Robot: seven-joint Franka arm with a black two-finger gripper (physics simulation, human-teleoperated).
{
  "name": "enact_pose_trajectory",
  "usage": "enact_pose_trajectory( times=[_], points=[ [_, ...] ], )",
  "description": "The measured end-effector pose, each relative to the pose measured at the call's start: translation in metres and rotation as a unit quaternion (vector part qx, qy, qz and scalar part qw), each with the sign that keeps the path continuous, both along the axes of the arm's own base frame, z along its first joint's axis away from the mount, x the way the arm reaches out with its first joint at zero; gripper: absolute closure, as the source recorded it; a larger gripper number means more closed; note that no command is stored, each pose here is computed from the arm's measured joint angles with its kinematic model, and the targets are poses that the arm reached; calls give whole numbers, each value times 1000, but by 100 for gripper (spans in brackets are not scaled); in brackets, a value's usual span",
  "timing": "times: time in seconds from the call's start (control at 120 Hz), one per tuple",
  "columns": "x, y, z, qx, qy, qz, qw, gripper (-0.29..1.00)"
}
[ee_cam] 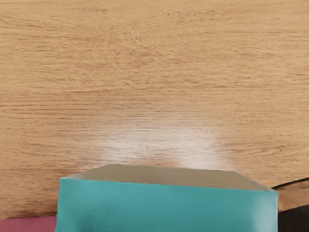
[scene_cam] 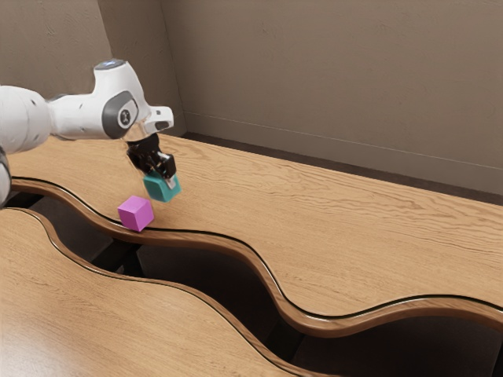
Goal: Pick up the blue block with one arm, and put the blue block on the table with one arm
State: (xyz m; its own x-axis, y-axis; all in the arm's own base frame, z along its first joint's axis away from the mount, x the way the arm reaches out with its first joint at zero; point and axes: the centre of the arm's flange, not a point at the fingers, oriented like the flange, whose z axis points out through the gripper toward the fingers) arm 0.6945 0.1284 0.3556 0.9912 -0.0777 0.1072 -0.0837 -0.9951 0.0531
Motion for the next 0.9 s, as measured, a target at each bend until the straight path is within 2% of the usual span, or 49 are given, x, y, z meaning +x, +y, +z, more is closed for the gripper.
enact_pose_trajectory(
  times=[0.117,0.217,0.35,0.517,0.583,0.65,0.725,0.792,0.842,0.9],
  points=[
    [-26,-43,-47,-5,30,-9,999,42],
    [-31,-49,-60,4,19,-3,1000,41],
    [-27,-55,-60,6,-3,5,1000,23],
    [-21,-52,-49,6,-24,17,1000,11],
    [-5,-52,5,5,-51,23,998,9],
    [-14,-55,87,7,-74,39,996,7],
    [-52,-51,194,15,-99,58,993,6],
    [-89,-34,264,10,-106,79,991,5],
    [-109,-21,296,4,-101,91,991,4],
    [-126,-7,305,-3,-77,102,992,4]
  ],
)
